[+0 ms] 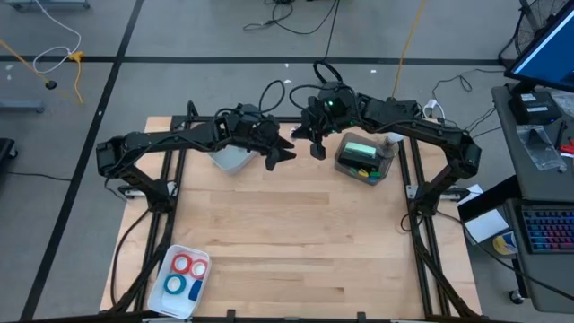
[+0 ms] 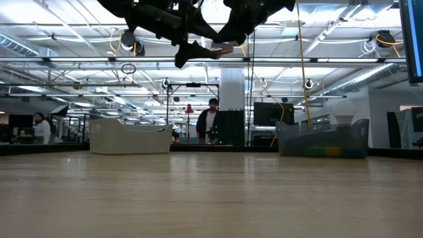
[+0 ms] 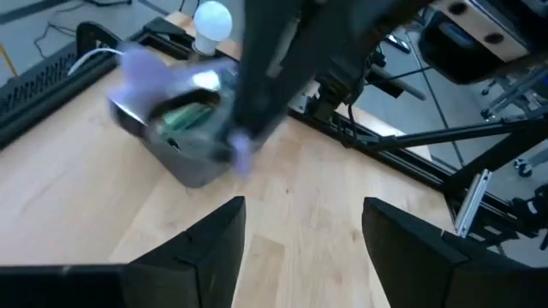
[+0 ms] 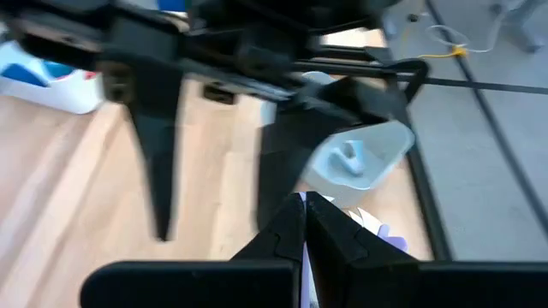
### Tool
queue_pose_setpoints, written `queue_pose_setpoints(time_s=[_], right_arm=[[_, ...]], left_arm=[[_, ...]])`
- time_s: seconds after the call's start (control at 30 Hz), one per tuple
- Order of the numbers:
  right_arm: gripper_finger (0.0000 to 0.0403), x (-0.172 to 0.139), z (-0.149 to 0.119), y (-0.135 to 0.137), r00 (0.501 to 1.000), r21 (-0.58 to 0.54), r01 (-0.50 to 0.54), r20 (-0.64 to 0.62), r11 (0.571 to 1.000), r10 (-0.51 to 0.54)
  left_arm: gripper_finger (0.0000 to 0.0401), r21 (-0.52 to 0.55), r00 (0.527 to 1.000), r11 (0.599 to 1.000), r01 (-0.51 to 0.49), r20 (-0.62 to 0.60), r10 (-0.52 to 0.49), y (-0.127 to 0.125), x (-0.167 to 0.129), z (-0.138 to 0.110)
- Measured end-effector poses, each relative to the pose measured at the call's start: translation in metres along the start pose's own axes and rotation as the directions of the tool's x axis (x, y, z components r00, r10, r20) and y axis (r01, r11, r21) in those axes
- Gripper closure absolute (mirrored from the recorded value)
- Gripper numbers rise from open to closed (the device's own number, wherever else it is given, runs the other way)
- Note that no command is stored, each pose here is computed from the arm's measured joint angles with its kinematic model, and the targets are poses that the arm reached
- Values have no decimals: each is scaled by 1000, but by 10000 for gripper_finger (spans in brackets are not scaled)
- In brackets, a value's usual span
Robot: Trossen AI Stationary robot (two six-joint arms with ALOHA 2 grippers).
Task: Pick and place Stapler, Stapler remover, tape
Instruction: Put the purple staple remover into the grey bin
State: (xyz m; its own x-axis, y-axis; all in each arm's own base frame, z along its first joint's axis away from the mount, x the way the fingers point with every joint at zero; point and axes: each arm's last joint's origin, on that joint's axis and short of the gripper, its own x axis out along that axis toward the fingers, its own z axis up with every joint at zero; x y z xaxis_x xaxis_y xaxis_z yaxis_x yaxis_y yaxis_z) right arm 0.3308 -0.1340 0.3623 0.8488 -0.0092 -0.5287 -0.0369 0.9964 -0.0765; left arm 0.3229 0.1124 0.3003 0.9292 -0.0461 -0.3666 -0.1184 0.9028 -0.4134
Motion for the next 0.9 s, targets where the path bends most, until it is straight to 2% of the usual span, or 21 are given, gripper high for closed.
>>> queue_pose_setpoints(time_s=[0.37, 0.73, 0.9], right_arm=[[403, 4, 4, 13, 999, -25, -39, 6, 999, 40], [403, 5, 5, 15, 999, -44, -43, 12, 998, 44], [403, 5, 5, 16, 999, -43, -46, 11, 998, 47]], left_arm=[[167, 11, 1000, 1000, -26, 10, 26, 1, 0, 0], [168, 35, 998, 999, 35, 48, -37, -6, 2, 4], [213, 21, 998, 999, 39, 48, -40, -7, 1, 4]])
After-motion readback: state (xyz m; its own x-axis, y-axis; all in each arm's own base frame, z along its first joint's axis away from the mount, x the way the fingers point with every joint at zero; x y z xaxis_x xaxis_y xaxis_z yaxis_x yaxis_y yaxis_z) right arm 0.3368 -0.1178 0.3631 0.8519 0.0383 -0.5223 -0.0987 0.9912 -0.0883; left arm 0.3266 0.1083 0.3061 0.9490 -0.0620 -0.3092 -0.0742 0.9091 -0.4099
